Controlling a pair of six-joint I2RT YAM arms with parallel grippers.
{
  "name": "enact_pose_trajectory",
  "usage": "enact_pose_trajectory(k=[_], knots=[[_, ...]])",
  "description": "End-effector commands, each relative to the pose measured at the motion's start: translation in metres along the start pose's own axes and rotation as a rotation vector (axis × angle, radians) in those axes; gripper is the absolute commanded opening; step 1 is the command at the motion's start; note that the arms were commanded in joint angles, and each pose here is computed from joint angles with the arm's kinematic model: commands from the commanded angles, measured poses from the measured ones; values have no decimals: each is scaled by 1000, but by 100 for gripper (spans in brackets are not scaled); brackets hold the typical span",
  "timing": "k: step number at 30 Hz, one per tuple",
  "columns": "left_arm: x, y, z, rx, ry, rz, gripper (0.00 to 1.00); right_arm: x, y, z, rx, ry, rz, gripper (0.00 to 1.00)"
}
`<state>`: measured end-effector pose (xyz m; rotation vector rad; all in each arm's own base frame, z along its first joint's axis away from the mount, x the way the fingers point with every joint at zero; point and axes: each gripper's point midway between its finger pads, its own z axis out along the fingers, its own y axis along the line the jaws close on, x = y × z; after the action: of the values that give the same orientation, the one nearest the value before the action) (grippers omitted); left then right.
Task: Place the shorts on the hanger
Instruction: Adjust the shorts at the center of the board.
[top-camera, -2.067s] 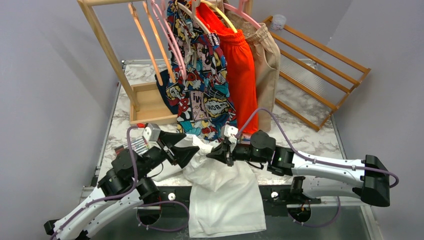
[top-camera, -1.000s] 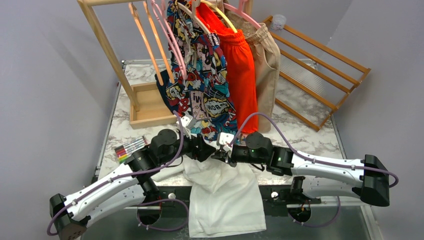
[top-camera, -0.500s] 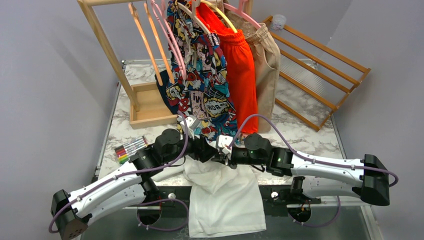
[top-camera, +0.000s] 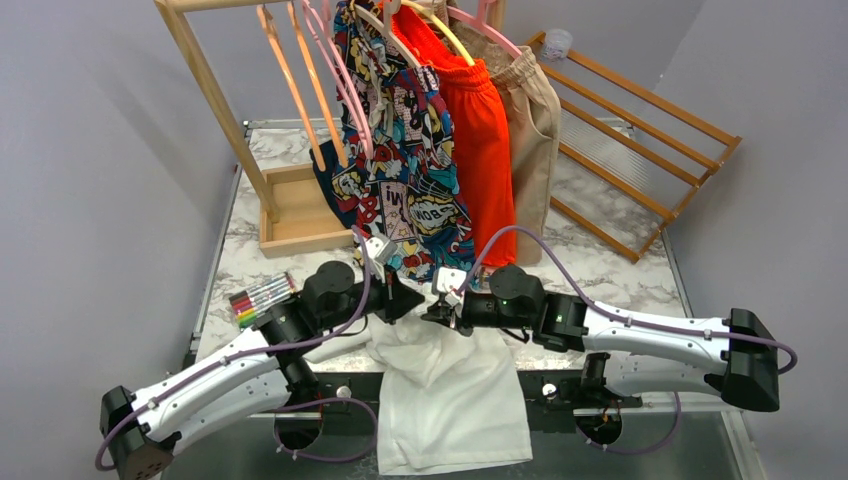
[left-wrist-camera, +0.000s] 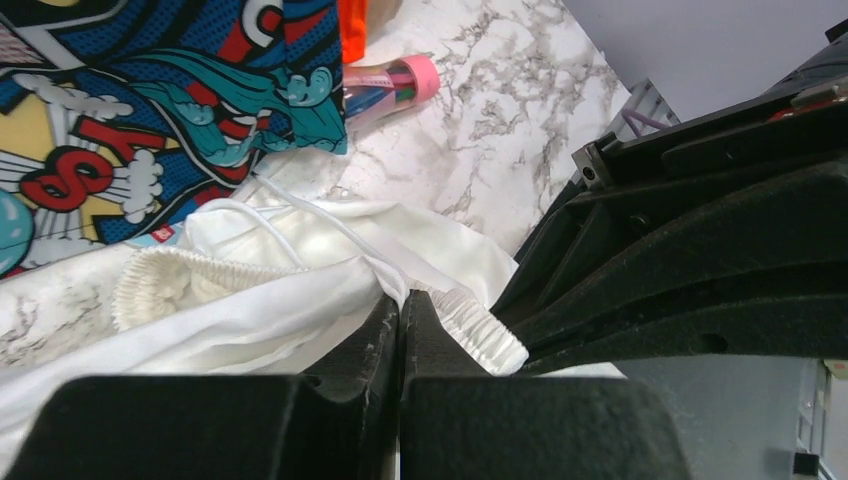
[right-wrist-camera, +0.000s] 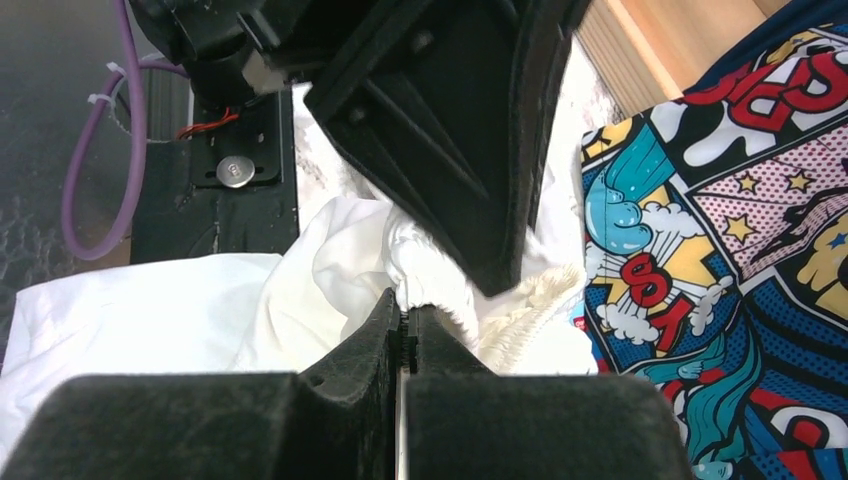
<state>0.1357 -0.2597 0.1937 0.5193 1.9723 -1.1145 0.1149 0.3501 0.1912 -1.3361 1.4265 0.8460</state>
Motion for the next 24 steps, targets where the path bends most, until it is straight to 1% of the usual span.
enact_pose_trajectory(k=[1, 2, 3, 4, 6, 8, 11, 15, 16, 19, 24], knots=[[-27, 9, -18, -83, -131, 29, 0, -20, -8, -6, 49, -44, 34, 10], [-35, 10, -24, -103, -168, 36, 0, -18, -7, -8, 47, -36, 50, 20], [-45, 11, -30, -118, -210, 42, 0, -16, -5, -9, 42, -29, 65, 36], [-53, 10, -35, -126, -244, 49, 0, -15, -3, -11, 39, -24, 86, 48], [-71, 6, -46, -131, -312, 69, 0, -14, 1, -15, 29, -23, 122, 63], [-87, 2, -56, -137, -368, 92, 0, -15, 3, -20, 26, -30, 150, 71], [-111, -7, -75, -141, -447, 137, 0, -17, -2, -30, 83, -57, 216, 75], [-131, -19, -110, -129, -532, 185, 0, -17, -29, -40, 270, -109, 349, 77], [-134, -22, -119, -125, -552, 191, 0, -11, -38, -42, 335, -104, 389, 77], [-138, -23, -143, -125, -607, 189, 0, 6, -52, -42, 450, -77, 476, 76], [-143, -23, -177, -126, -710, 171, 0, 32, -61, -36, 544, -41, 568, 75]])
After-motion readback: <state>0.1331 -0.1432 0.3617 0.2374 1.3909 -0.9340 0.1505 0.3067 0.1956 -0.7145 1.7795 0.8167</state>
